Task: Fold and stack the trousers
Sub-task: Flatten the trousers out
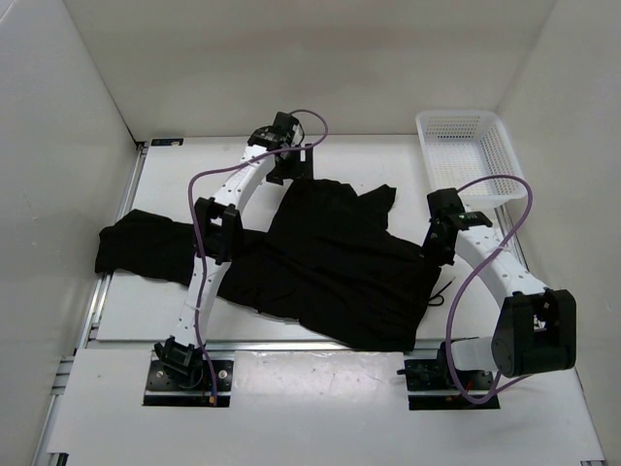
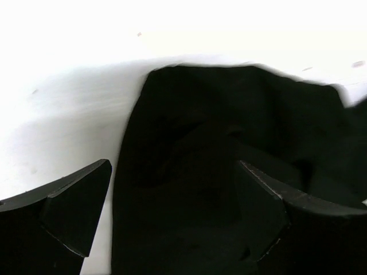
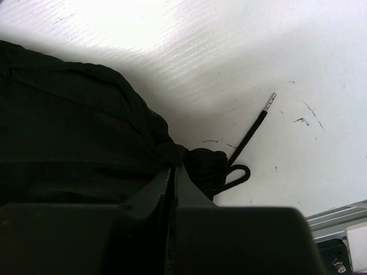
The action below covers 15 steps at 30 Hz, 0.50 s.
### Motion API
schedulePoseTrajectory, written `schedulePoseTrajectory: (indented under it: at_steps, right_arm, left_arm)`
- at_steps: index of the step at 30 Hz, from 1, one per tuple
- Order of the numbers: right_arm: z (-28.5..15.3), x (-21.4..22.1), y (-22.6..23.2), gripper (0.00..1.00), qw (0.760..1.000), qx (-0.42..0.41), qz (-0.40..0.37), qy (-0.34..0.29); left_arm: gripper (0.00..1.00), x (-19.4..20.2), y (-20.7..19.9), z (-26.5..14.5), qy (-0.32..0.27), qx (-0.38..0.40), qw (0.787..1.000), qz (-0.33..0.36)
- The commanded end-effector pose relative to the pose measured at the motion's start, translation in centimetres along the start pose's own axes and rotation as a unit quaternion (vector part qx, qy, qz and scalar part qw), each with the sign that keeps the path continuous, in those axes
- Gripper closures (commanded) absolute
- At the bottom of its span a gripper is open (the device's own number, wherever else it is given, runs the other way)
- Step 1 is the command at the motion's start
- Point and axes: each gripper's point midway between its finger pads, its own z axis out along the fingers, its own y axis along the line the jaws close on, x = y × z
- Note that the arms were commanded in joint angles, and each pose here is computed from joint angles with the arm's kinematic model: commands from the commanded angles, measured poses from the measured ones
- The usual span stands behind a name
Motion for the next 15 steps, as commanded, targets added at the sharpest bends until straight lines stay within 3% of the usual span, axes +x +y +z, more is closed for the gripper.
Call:
schedulePoseTrajectory:
  at_steps: [1, 8, 9, 10, 11, 13, 15]
  right_arm:
    - [0.1, 0.3, -0.3, 1.00, 1.000, 0.010, -0.005, 0.003]
    - [-0.1, -0.8, 1.2, 1.00, 1.000, -0.014, -0.005, -0.006]
    - [-0.1, -1.0, 1.3, 1.00, 1.000, -0.014, -0.005, -0.007]
    - [-0.1, -1.0, 1.3, 1.00, 1.000, -0.014, -0.009, -0.007]
    - [-0.3, -1.4, 1.4, 1.00, 1.000, -0.016, -0.009, -0.010]
    - [-0.5, -1.7, 1.7, 1.00, 1.000, -0.023, -0.007, -0.013]
    - [-0.8, -2.1, 1.9, 1.00, 0.999, -0.026, -0.011, -0.019]
  left_arm:
    - [0.00, -3.3, -3.3, -1.2, -0.052, 0.073, 0.996, -0.015]
    - [0.00, -0.8, -3.6, 2.2, -0.007, 0.089, 0.995, -0.043]
    - [0.04, -0.3, -4.0, 2.3, 0.003, 0.103, 0.994, -0.043]
    - [0.13, 0.1, -4.1, 2.4, 0.009, 0.107, 0.993, -0.043]
    - [0.48, -1.0, -4.5, 0.9, -0.005, 0.113, 0.993, -0.041]
    - [0.89, -1.9, -4.3, -0.9, -0.023, 0.102, 0.994, -0.041]
    - [0.90, -4.5, -1.7, -4.5, -0.059, 0.079, 0.993, -0.057]
